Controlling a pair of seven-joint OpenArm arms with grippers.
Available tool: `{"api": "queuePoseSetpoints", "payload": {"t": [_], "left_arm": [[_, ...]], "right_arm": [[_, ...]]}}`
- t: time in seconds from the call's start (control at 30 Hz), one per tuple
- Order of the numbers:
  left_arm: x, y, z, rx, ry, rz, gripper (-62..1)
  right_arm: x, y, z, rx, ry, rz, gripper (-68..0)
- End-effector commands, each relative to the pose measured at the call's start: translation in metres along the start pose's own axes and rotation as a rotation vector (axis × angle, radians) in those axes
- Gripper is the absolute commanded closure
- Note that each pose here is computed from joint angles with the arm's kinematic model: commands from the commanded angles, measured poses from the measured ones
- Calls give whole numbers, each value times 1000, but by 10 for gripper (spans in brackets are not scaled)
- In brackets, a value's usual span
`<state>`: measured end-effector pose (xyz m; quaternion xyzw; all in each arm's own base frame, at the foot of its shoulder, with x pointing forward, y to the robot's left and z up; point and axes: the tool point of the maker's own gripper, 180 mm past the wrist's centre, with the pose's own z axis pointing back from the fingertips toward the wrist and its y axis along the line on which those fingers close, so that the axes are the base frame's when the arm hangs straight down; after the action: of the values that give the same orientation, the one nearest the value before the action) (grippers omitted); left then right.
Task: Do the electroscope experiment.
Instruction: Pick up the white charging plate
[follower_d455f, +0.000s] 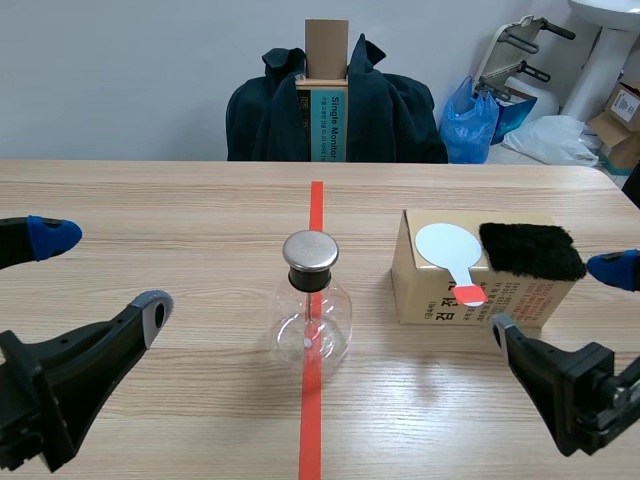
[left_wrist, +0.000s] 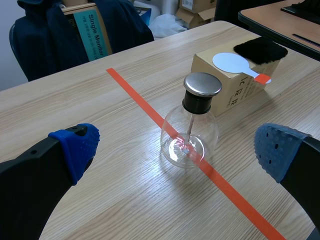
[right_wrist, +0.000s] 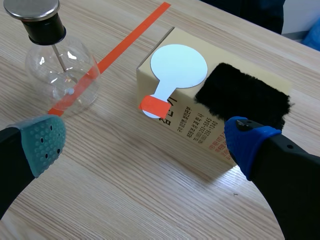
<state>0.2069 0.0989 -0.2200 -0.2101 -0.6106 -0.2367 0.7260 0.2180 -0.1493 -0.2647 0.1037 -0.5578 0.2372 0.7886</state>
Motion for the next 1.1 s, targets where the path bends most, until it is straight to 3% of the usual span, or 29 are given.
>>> {"api": "queuePoseSetpoints", "payload": {"t": [0.0,0.1,0.17,0.33,0.4,0.47,0.5,0.57,0.67,0.77,0.9,1.07], "left_arm": [[7,-2,-1,-2,-29,1,-623],[7,-2,-1,-2,-29,1,-623],[7,-2,-1,-2,-29,1,-623],[7,-2,-1,-2,-29,1,-623],[7,-1,-1,-2,-29,2,-623],[7,-1,-1,-2,-28,2,-623],[7,-1,-1,-2,-28,2,-623],[7,-1,-1,-2,-28,2,-623],[7,-1,-1,-2,-27,2,-623],[6,-2,-1,-2,-22,3,-623],[6,-2,-1,-2,-22,2,-623],[6,-2,-1,-2,-24,2,-623]], "right_arm": [[11,-2,-1,-2,-33,15,-679],[9,-6,-1,-12,-16,102,-679],[3,-9,0,-15,19,232,-679],[-15,-18,2,-16,139,848,-679],[-20,-17,3,23,164,1086,-679],[-26,-15,3,59,177,1254,-679],[-26,-15,3,64,162,1304,-679],[-25,-10,1,68,101,1373,-679],[-41,-4,-8,92,75,1449,-679],[-52,-1,-21,66,32,1499,-679],[-53,-3,-40,-21,-16,1494,-679],[-51,0,-63,-96,-46,1433,-679]]}}
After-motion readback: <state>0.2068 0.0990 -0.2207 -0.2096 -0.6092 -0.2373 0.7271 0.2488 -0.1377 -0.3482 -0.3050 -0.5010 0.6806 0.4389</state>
